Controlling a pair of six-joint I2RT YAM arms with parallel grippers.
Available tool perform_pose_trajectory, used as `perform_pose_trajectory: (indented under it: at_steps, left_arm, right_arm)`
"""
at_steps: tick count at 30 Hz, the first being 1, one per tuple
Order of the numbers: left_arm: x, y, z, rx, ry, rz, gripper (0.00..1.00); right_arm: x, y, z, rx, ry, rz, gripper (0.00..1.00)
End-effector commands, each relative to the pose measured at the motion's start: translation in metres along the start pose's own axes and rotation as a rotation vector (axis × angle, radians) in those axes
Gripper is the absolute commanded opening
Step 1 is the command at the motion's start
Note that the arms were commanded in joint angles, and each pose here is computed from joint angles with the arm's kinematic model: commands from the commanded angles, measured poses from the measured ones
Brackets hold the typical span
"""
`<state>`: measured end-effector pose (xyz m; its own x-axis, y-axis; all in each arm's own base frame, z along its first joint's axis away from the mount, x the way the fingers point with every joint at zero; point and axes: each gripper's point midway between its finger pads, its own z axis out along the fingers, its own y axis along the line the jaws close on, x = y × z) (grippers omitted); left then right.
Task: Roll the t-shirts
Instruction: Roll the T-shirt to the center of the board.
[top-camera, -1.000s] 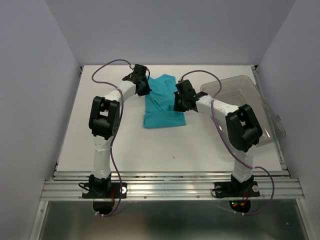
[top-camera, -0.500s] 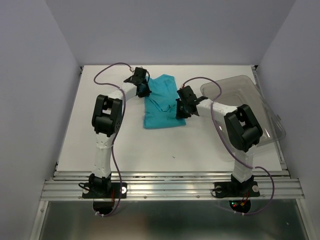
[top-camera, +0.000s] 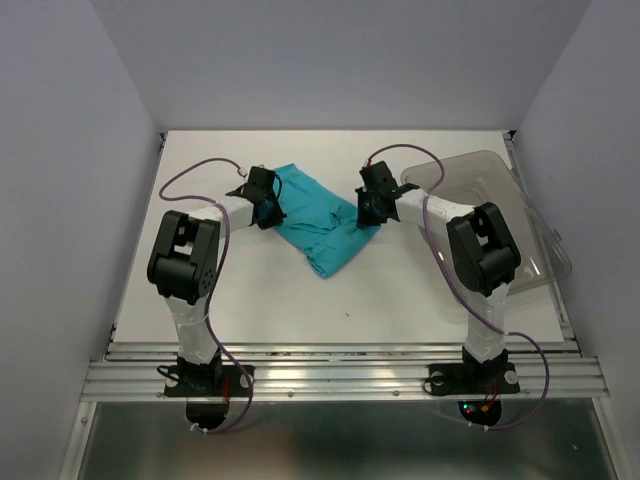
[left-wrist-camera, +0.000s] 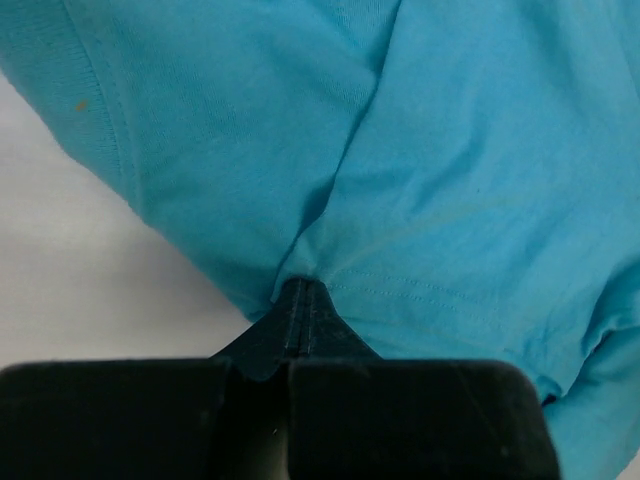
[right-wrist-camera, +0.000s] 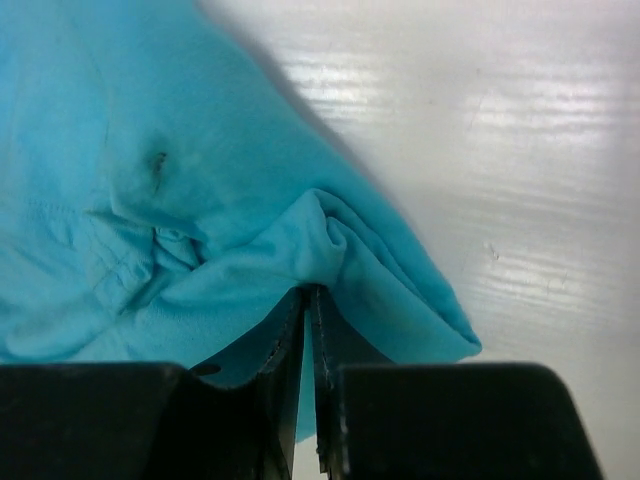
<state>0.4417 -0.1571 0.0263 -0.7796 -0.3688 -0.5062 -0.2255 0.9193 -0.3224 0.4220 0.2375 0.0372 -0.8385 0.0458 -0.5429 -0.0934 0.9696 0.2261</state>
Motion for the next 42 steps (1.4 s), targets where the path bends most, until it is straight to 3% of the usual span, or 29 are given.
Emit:
perform_pose_trajectory:
  at_steps: [1,5,13,18,23,26,30,33,37,42]
  left_arm:
    - [0.052,0.038,-0.034,-0.100,0.080,-0.025,0.00]
    - [0.075,0.055,-0.074,-0.102,0.080,-0.047,0.00]
    - [0.044,0.031,-0.163,0.064,-0.115,-0.072,0.07]
    - [0.040,0.021,-0.167,0.095,-0.109,-0.064,0.07]
    - [0.044,0.005,-0.168,0.093,-0.112,-0.031,0.08]
    - [0.041,-0.004,-0.174,0.073,-0.133,-0.011,0.18]
    - [0.043,-0.024,-0.186,0.067,-0.150,0.045,0.32]
    - [0.046,-0.027,-0.187,0.055,-0.149,0.066,0.37]
    - [0.045,-0.028,-0.188,0.042,-0.151,0.071,0.37]
    - [0.040,-0.028,-0.193,0.042,-0.172,0.064,0.38]
  right_arm:
    - [-0.007,-0.003,0.010,0.006,0.010,-0.071,0.13]
    - [-0.018,0.006,0.002,-0.035,-0.011,-0.099,0.13]
    - [-0.031,0.039,-0.060,-0.212,-0.073,-0.038,0.15]
    - [-0.006,0.057,-0.085,-0.345,-0.059,0.046,0.16]
    - [0.051,0.047,-0.051,-0.294,0.068,0.061,0.15]
    - [0.067,0.033,-0.029,-0.231,0.112,0.049,0.15]
    - [0.057,0.026,-0.035,-0.184,0.092,0.019,0.15]
    - [0.033,0.029,-0.058,-0.181,0.011,0.006,0.16]
    - [0.014,0.045,-0.085,-0.251,-0.037,0.006,0.16]
    - [0.031,0.054,-0.077,-0.284,0.008,0.012,0.17]
